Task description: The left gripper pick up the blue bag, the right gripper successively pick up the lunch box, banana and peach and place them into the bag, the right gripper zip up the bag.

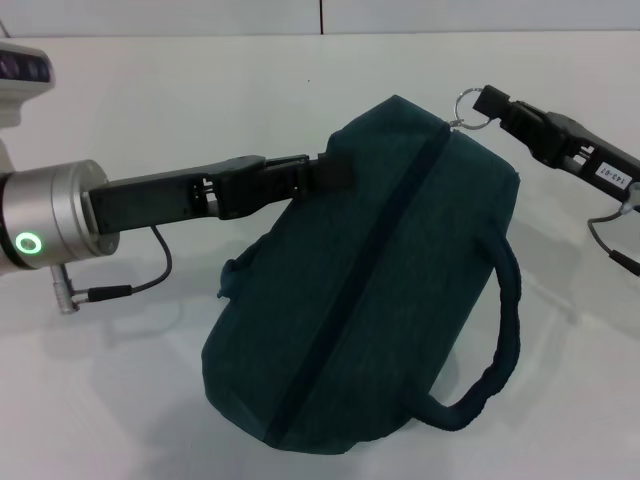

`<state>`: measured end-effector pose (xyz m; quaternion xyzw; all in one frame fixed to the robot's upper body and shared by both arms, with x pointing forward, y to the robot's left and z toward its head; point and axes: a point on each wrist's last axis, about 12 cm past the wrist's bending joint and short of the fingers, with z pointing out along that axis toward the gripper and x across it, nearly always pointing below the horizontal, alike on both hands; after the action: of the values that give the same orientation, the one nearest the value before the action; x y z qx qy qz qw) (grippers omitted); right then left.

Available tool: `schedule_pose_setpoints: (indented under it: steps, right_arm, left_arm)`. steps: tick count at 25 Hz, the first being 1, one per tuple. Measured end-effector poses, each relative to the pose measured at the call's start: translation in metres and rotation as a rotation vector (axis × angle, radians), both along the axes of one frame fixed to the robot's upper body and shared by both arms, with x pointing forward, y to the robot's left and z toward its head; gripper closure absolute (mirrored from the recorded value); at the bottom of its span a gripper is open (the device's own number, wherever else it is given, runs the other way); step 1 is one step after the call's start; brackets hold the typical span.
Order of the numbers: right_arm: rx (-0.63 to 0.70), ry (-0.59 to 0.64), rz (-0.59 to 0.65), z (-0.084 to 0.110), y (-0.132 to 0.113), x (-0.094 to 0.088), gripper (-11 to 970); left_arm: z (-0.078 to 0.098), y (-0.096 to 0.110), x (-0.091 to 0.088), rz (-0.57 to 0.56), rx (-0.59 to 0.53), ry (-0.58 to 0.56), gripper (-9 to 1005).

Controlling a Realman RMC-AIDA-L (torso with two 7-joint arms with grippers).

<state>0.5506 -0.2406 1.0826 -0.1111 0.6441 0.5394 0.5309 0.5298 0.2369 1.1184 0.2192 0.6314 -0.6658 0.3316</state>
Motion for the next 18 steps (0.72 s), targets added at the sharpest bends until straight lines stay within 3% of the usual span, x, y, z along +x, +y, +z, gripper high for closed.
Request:
schedule_pose_setpoints:
  steps: [7,13,18]
  right_arm:
    - [-0.015,-0.034,0.032,0.006,0.004,0.003,800]
    - [0.003,-0.024,-0.053,0.003,-0.012,0.002,798]
    - [0.025,-0.022,-0.151,0.0,-0.033,-0.004,583]
  left_arm:
    - [0.002,-0.006,0.007,0.011,0.017,-0.021,872]
    - [0.003,-0.011,0.022,0.071,0.051,-0.027,872]
    - [-0.003,-0.014,0.036,0.158,0.107,-0.003,873]
